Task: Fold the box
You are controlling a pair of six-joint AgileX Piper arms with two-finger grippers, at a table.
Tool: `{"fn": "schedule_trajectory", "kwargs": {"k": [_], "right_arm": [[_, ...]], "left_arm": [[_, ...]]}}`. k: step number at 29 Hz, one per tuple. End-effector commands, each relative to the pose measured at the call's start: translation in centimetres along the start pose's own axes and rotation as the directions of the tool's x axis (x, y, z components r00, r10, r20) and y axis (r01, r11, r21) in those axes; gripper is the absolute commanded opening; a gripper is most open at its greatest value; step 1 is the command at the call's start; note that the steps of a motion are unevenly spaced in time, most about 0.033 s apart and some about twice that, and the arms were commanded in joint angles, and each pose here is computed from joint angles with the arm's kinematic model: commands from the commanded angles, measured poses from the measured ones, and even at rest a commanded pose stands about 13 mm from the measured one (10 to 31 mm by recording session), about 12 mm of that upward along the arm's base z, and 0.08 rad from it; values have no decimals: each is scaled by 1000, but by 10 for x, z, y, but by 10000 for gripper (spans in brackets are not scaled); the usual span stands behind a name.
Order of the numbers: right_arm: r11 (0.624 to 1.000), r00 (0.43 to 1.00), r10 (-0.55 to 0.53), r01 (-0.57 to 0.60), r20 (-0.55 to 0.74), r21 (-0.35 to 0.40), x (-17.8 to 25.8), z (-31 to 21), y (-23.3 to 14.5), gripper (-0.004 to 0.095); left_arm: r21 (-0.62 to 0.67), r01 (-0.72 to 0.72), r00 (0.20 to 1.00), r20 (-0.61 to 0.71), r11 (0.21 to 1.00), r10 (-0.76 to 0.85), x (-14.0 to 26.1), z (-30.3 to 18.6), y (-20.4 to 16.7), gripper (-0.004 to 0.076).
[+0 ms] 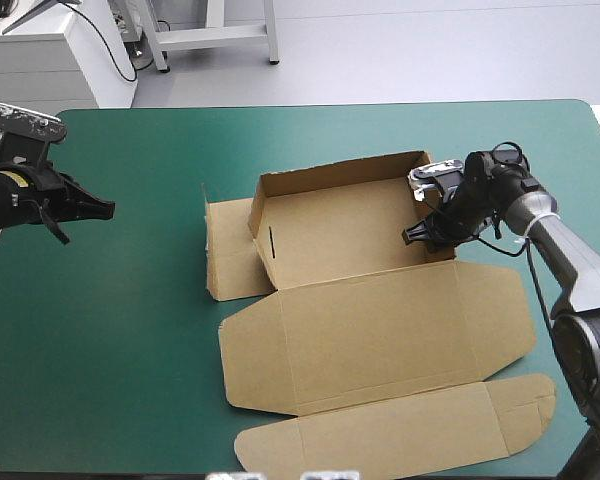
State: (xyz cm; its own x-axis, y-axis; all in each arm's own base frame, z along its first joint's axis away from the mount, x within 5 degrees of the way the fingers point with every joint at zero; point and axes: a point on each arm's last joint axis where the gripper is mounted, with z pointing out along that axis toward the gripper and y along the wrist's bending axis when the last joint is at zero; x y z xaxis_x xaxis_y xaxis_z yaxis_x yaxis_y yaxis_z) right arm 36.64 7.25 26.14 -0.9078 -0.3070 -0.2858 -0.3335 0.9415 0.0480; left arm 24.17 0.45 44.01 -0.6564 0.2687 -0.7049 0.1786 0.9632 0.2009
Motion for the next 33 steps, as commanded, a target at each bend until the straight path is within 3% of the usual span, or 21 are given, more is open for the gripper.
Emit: {"fn": "schedule_trajectory", "kwargs": {"k": [1, 4, 13, 19, 33], "right_arm": [[999, 993, -27, 23, 115, 35, -10, -34, -2, 457], [999, 985, -33, 27, 166, 42, -20, -52, -1, 519], [997, 947, -60, 40, 316, 70, -31, -120, 4, 521], [995, 942, -80, 57, 325, 77, -23, -156, 9, 521], [996, 960, -74, 61, 268, 57, -32, -133, 6, 522]], "left_arm": [[-26, 9, 994, 108, 1000, -6, -8, -17, 2, 7], [-26, 9, 994, 108, 1000, -6, -8, -17, 2, 7], [-33, 7, 993, 115, 999, -4, -9, -16, 3, 7], [-29, 16, 994, 105, 999, -13, -8, -16, 2, 7], [-12, 24, 998, 61, 1000, -23, -4, -16, 1, 7]]}}
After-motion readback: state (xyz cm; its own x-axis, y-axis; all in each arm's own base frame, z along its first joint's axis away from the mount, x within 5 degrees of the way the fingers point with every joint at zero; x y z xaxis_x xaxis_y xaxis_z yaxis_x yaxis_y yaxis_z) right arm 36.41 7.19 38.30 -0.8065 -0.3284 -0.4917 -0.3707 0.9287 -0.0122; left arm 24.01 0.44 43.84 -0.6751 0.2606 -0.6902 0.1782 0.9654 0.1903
